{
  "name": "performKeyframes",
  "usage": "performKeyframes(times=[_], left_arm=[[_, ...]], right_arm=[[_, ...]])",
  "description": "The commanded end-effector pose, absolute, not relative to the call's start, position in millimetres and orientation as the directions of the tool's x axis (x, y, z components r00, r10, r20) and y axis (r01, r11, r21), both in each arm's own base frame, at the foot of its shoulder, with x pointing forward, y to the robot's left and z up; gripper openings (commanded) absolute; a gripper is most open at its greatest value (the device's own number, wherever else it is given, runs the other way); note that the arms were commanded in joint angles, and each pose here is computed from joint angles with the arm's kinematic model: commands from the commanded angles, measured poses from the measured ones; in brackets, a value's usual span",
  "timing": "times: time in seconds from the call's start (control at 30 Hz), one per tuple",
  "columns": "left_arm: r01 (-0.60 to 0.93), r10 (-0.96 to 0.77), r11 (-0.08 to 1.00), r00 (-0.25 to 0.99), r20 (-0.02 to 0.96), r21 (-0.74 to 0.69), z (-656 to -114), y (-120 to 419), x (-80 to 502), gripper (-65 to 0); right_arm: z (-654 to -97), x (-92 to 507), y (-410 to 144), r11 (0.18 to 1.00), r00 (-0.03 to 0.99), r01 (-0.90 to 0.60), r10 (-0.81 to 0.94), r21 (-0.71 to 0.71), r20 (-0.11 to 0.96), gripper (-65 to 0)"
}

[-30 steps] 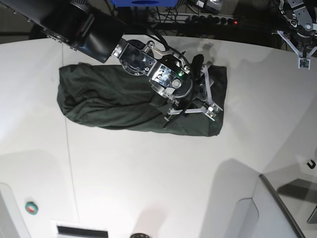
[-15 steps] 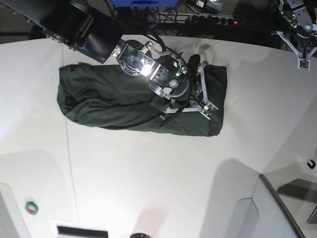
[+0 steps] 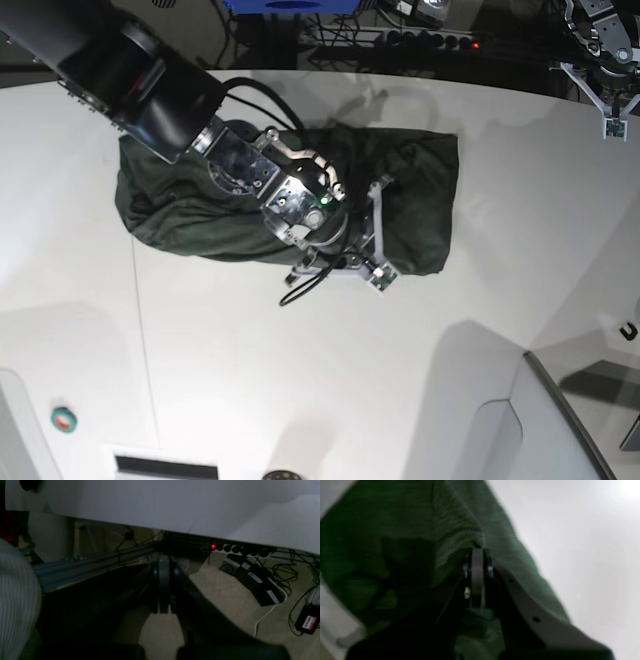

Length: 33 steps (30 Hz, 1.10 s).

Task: Layout the t-shirt on the table in an organized manner, then fold the t-shirt properly
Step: 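Reach the right gripper across and press the folded shirt end down, then grasp both ends of the green shirt strip with both grippers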

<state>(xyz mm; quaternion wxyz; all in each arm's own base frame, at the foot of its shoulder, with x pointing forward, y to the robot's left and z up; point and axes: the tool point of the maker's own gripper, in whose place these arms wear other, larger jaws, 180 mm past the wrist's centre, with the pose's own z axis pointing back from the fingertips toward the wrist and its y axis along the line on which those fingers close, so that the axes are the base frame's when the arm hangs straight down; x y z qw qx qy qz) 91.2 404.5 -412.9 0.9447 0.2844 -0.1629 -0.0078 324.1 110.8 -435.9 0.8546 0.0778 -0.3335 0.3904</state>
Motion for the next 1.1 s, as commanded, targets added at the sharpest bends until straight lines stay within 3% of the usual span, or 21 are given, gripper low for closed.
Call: performKeyframes(times=[0.0, 0.4, 0.57, 0.63, 0.7, 0.8, 0.87, 0.9, 0.93, 1.07], left_arm=[[-0.082, -0.121, 0.821, 0.942, 0.313, 0.565, -404, 411, 95, -65.0], [-0.082, -0.122, 0.822, 0.941, 0.315, 0.564, -404, 411, 96, -65.0], [-0.083, -0.122, 0.822, 0.941, 0.316, 0.564, -404, 411, 96, -65.0], [-0.083, -0.122, 0.822, 0.941, 0.316, 0.564, -404, 411, 96, -65.0], [-0.083, -0.122, 0.822, 0.941, 0.316, 0.564, -404, 411, 96, -65.0], [-0.087, -0.122, 0.822, 0.938, 0.323, 0.563, -403, 411, 99, -65.0], [-0.091, -0.124, 0.823, 0.935, 0.333, 0.561, -403, 410, 104, -65.0], [-0.091, -0.124, 0.823, 0.935, 0.333, 0.561, -403, 410, 104, -65.0], [-0.091, -0.124, 0.823, 0.935, 0.333, 0.561, -403, 410, 104, -65.0], [-0.107, -0.113, 0.835, 0.927, 0.358, 0.540, -403, 407, 107, -65.0]], right_arm=[[-416, 341, 117, 0.691, 0.440, -0.708, 0.592, -0.144, 0.675, -64.2], [-403, 370, 100, 0.696, 0.411, -0.687, 0.609, -0.209, 0.678, -62.1], [-412, 368, 96, 0.695, 0.426, -0.688, 0.621, -0.210, 0.658, -39.2], [-417, 361, 94, 0.697, 0.447, -0.689, 0.624, -0.199, 0.640, -35.3], [-412, 361, 95, 0.701, 0.446, -0.686, 0.618, -0.195, 0.648, -36.9], [-404, 356, 84, 0.699, 0.438, -0.686, 0.620, -0.204, 0.652, -45.3], [-394, 355, 72, 0.724, 0.450, -0.661, 0.592, -0.196, 0.669, -55.2], [-388, 358, 56, 0.776, 0.491, -0.606, 0.538, -0.174, 0.685, -62.1], [-385, 361, 37, 0.827, 0.532, -0.542, 0.475, -0.148, 0.701, -65.0], [-365, 365, -71, 0.979, 0.612, -0.205, 0.127, 0.002, 0.781, -61.7]])
